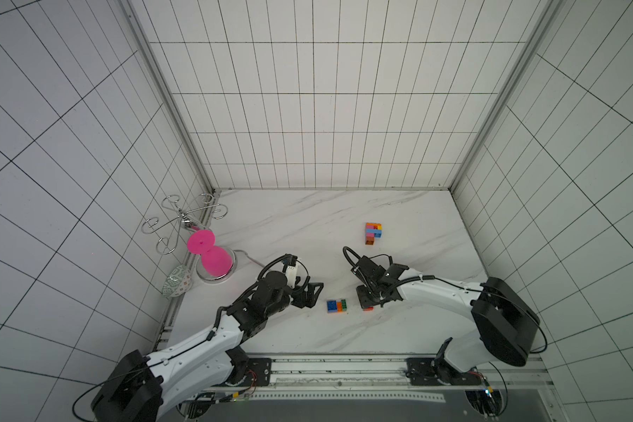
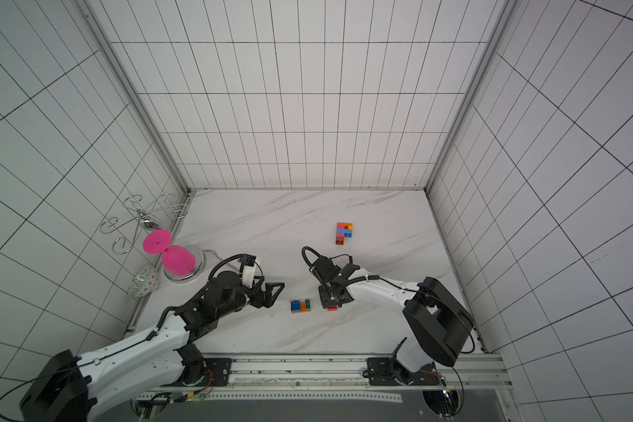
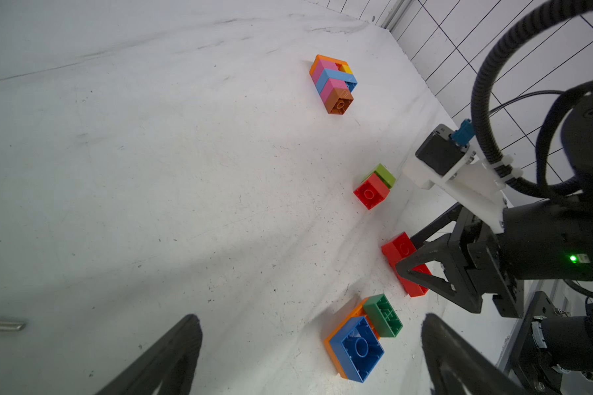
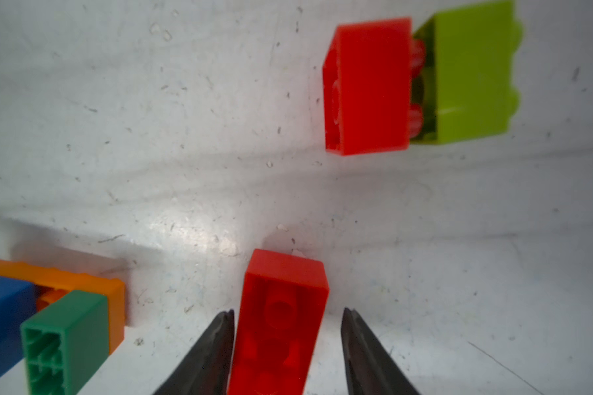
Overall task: Assemble the letter p with lego
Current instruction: Pick up the lego brick from the center of the board, then assemble the lego brick with the lego brick.
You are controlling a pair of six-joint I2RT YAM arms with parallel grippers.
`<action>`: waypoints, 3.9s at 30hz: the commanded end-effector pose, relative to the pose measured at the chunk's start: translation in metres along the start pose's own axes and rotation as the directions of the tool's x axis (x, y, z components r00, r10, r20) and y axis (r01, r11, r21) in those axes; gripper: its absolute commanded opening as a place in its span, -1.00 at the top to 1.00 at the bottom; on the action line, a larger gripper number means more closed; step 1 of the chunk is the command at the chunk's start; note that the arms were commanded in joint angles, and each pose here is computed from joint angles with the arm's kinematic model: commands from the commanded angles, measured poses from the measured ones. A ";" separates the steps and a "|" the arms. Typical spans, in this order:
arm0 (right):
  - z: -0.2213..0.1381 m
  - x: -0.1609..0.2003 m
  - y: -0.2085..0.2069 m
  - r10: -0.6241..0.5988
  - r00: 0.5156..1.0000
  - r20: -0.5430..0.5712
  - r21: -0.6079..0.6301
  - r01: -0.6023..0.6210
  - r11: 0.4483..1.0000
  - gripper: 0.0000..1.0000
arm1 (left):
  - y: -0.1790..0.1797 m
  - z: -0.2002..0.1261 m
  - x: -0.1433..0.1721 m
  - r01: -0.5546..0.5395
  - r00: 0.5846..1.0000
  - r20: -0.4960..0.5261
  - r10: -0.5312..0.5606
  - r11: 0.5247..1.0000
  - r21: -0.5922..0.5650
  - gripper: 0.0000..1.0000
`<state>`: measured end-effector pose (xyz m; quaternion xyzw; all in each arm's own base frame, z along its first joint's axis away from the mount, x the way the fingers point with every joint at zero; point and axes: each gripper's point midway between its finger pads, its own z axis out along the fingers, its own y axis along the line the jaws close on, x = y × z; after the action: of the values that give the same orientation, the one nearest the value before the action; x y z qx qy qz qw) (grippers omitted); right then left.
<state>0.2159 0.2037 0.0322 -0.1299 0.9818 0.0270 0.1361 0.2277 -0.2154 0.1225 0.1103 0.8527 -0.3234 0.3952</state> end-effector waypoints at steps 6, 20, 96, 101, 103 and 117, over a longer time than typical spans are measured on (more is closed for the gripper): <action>-0.003 -0.008 0.000 -0.036 0.999 -0.003 0.039 0.036 0.999 0.35 | 0.005 -0.003 -0.001 0.010 1.000 0.015 -0.009 1.000 -0.017 -0.94; -0.060 -0.042 0.027 -0.220 0.965 0.144 -0.079 0.233 0.969 1.00 | 0.020 -0.015 -0.011 0.056 0.994 0.095 -0.049 0.996 -0.075 -0.95; 0.010 0.029 0.112 -0.995 0.086 0.055 -0.321 0.945 0.064 1.00 | 0.059 -0.109 -0.053 0.209 0.870 0.481 -0.110 0.965 -0.158 -0.95; 0.031 0.046 0.098 -0.997 0.064 -0.035 -0.335 0.940 0.072 1.00 | 0.059 -0.109 -0.054 0.209 0.870 0.482 -0.109 0.965 -0.158 -0.95; 0.040 0.053 0.092 -0.996 0.051 -0.070 -0.343 0.937 0.072 1.00 | 0.059 -0.109 -0.054 0.209 0.870 0.481 -0.110 0.965 -0.156 -0.95; 0.019 0.039 0.096 -0.994 0.099 -0.040 -0.276 0.955 0.106 0.61 | 0.058 -0.109 -0.053 0.204 0.870 0.481 -0.108 0.967 -0.153 -0.95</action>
<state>0.1782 0.3251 0.0510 -0.7627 0.6396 0.0397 0.0870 0.2222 -0.0995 0.1893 -0.0746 0.7678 -0.2853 0.5688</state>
